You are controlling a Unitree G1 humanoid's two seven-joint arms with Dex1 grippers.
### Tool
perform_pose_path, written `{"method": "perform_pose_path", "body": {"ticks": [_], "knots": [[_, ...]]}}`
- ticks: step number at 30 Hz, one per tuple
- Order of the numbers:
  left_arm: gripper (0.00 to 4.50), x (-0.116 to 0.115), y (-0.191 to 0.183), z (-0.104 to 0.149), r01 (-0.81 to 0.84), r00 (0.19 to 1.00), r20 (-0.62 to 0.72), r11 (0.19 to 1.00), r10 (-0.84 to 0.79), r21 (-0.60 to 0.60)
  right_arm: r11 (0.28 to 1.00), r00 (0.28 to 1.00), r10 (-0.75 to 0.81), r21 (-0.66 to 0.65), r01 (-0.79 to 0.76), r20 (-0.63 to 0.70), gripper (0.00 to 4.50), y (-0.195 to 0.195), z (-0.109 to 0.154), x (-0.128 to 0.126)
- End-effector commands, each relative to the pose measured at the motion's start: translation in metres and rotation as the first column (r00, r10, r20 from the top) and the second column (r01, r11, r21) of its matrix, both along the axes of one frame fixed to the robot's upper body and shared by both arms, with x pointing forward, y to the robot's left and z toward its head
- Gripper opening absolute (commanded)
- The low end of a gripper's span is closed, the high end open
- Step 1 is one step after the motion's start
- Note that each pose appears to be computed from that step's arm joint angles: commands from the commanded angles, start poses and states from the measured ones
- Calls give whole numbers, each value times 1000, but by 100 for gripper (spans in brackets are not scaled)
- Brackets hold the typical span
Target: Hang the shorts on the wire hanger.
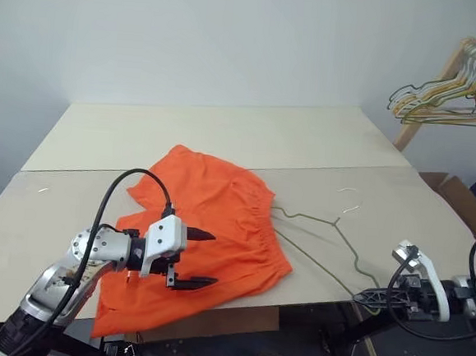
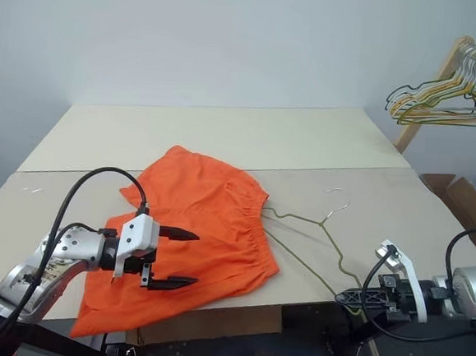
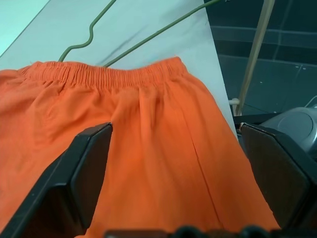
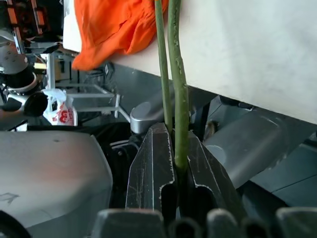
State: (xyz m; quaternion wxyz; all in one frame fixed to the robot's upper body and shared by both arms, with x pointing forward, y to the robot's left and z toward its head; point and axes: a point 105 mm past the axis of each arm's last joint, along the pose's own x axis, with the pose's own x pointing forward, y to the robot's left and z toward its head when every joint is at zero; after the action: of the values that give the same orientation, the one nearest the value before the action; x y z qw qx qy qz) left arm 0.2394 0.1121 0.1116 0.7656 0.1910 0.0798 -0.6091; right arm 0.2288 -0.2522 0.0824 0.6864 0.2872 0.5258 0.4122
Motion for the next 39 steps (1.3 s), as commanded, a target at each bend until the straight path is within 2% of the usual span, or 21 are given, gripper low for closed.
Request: {"method": "perform_pose_path", "body": {"ticks": [1, 5, 9, 12, 18, 27, 31, 35, 38, 39], "knots": [[447, 4, -4, 8, 11, 999, 53, 1000, -11, -3, 999, 999, -46, -12, 46, 7, 0, 2, 0, 22], [447, 4, -3, 7, 12, 998, 60, 1000, -13, 9, 999, 999, -45, 3, 45, -16, 0, 6, -5, 33], [447, 5, 0, 6, -12, 998, 61, 1000, 12, 8, 997, 999, 24, 75, -21, -35, 0, 16, -1, 28], [447, 3, -1, 3, -14, 998, 60, 1000, 13, 17, 988, 998, -21, 150, 30, -60, 0, 24, 2, 37], [447, 4, -2, 5, -17, 998, 67, 1000, 16, 11, 983, 994, -105, 148, 110, -39, 0, 31, -6, 61], [447, 6, -1, 3, -25, 997, 70, 1000, 24, 15, 976, 985, -174, 135, 171, 15, 0, 31, -9, 79], [447, 6, -3, 3, -22, 997, 72, 1000, 22, 6, 973, 976, -190, 151, 174, 102, 0, 29, 1, 87], [447, 9, -3, 5, -28, 995, 92, 1000, 27, 8, 995, 945, -92, 73, 73, 315, 0, 33, 13, 93], [447, 21, 4, 17, -86, 986, 146, 996, 86, -6, 999, 892, -41, 9, 42, 451, 0, 34, 21, 97], [447, 32, 10, 28, -128, 973, 192, 992, 130, -22, 999, 868, -25, -8, 33, 496, 0, 35, 26, 99]]}}
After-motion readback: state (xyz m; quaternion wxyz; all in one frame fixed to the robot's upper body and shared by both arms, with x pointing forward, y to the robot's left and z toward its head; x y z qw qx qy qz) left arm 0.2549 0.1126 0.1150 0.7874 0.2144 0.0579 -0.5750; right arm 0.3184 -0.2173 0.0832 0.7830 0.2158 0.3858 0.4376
